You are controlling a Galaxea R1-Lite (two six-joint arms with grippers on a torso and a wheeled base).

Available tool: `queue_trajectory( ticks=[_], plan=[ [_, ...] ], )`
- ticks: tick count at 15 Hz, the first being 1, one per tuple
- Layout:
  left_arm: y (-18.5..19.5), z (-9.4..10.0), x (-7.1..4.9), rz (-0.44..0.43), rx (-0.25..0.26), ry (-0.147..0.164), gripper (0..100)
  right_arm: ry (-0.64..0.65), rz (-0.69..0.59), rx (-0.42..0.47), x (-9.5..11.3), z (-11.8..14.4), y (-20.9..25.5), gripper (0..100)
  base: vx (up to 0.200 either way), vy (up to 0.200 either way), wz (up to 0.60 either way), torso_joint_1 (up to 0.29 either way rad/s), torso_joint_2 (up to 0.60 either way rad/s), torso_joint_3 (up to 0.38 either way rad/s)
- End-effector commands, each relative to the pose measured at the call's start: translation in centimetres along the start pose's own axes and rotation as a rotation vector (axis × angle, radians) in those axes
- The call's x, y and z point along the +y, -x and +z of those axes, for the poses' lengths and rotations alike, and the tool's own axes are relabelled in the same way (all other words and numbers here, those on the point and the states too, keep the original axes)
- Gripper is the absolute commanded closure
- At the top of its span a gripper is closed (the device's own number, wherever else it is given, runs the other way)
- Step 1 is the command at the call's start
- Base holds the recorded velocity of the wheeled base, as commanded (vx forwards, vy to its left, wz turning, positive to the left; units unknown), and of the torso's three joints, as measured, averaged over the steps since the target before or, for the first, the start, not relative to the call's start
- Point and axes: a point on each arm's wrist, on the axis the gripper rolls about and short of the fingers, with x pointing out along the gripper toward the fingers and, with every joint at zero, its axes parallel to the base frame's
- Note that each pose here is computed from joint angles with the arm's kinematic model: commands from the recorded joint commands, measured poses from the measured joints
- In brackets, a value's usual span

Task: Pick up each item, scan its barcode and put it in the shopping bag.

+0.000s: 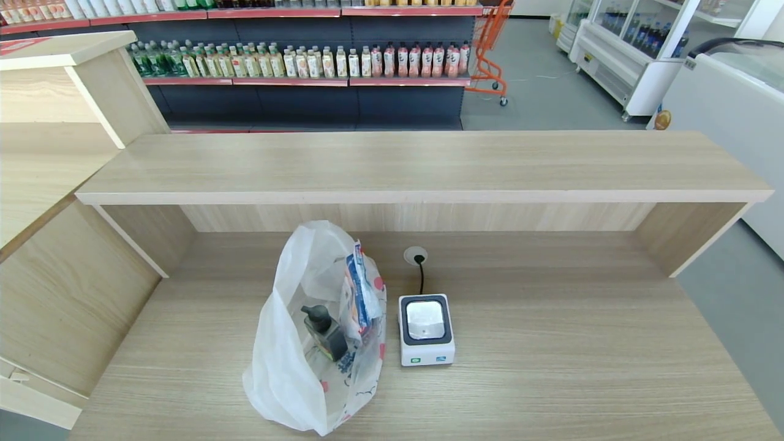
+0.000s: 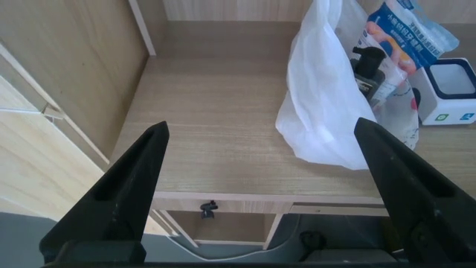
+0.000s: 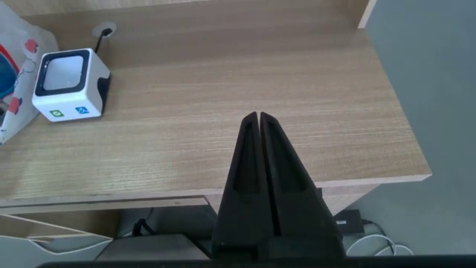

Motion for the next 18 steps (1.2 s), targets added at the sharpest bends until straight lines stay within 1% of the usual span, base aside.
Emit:
queue_trajectory(
  ticks=[1,18],
  plan=[
    [0.00,0.00,0.00,0.000,0.000,-0.001,0,0.000,0.000,0.002,0.00,0.02,-0.02,100,0.000,0.000,0.00,0.000,0.00,0.000],
    [-0.01,0.00,0.00,0.000,0.001,0.000,0,-0.001,0.000,0.002,0.00,0.02,-0.02,100,0.000,0.000,0.00,0.000,0.00,0.000]
  ],
)
